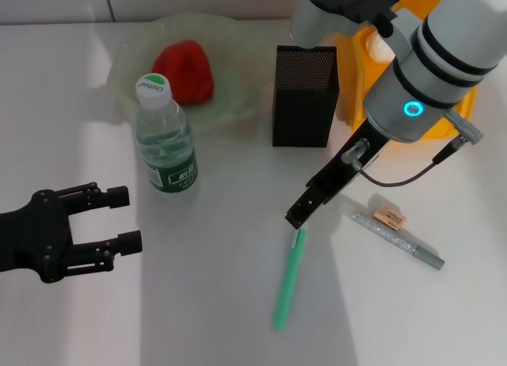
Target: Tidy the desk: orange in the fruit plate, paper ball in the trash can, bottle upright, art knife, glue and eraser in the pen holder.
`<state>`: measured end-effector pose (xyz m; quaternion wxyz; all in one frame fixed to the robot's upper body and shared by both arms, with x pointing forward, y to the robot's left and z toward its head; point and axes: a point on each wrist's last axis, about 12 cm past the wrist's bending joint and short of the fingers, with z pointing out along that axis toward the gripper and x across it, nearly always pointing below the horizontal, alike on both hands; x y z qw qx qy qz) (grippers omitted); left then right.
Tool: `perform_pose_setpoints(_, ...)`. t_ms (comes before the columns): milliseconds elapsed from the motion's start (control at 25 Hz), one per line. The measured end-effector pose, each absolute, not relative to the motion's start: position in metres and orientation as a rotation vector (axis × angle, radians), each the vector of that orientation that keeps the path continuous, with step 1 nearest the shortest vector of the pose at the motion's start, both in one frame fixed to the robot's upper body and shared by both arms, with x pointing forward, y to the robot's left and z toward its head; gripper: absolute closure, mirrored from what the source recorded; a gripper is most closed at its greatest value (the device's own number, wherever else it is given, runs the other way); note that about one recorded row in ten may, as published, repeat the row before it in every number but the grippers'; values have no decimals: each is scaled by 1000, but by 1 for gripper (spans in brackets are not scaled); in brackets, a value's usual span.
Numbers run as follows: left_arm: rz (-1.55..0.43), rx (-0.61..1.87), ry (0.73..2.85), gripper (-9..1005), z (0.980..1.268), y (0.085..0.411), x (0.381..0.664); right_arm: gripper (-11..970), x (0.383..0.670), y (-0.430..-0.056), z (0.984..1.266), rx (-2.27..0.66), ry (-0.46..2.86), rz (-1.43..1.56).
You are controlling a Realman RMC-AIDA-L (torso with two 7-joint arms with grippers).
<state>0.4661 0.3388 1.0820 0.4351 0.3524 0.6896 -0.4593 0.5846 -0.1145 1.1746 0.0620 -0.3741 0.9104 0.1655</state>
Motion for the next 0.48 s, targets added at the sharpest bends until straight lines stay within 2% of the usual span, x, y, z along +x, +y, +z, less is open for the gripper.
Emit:
perform_pose_setpoints(160, -1140, 861, 1705, 211, 1082, 338, 466, 196, 585, -116, 1163, -969, 2848, 566)
perform_pose_setpoints(480, -1120, 895, 1694, 211, 1085, 337, 470, 213, 583, -115, 1151, -860, 2927, 668)
